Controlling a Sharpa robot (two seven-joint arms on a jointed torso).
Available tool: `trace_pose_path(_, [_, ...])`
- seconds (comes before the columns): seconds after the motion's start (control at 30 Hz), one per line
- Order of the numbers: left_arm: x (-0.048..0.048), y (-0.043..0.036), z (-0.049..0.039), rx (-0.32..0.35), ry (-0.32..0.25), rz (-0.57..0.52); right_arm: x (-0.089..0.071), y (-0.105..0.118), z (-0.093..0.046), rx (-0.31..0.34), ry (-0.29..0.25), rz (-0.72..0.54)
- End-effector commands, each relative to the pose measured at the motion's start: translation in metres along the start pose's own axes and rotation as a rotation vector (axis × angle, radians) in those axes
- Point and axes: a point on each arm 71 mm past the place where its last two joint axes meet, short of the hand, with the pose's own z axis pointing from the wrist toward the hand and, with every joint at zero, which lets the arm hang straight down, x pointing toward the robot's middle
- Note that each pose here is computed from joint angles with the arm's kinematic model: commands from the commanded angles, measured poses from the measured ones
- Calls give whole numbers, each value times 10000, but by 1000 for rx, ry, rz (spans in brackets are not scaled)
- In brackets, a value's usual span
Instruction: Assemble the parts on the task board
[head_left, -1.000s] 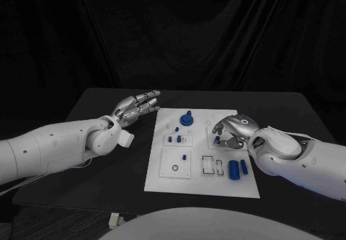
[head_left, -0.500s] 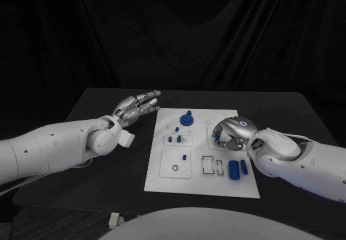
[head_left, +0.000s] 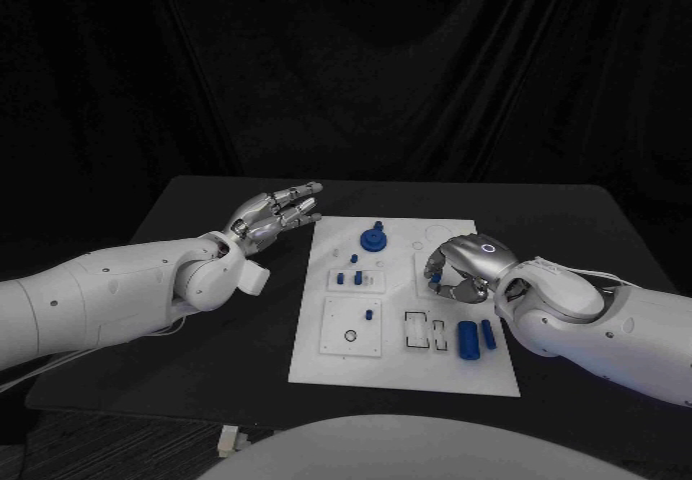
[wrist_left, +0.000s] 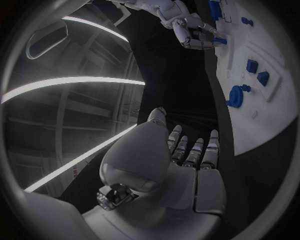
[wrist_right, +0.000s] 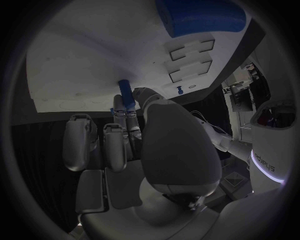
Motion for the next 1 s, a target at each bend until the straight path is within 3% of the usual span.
trace_pose_path(0.03, [18,-2,2,11,10,-16,-16,33,-30,-11,-22,14])
trace_pose_path(0.33, [4,1,-8,7,6,-14,-178,68,-100,-18,-51,23])
trace_pose_path(0.63, [9,4,-4,5,8,-15,-596,174,-95,-39,-109,34])
trace_pose_path(0.77, [8,6,-1,5,7,-14,-739,300,-91,-66,-122,50])
trace_pose_path(1.0, [20,9,8,5,9,-14,-771,632,10,-146,-90,53])
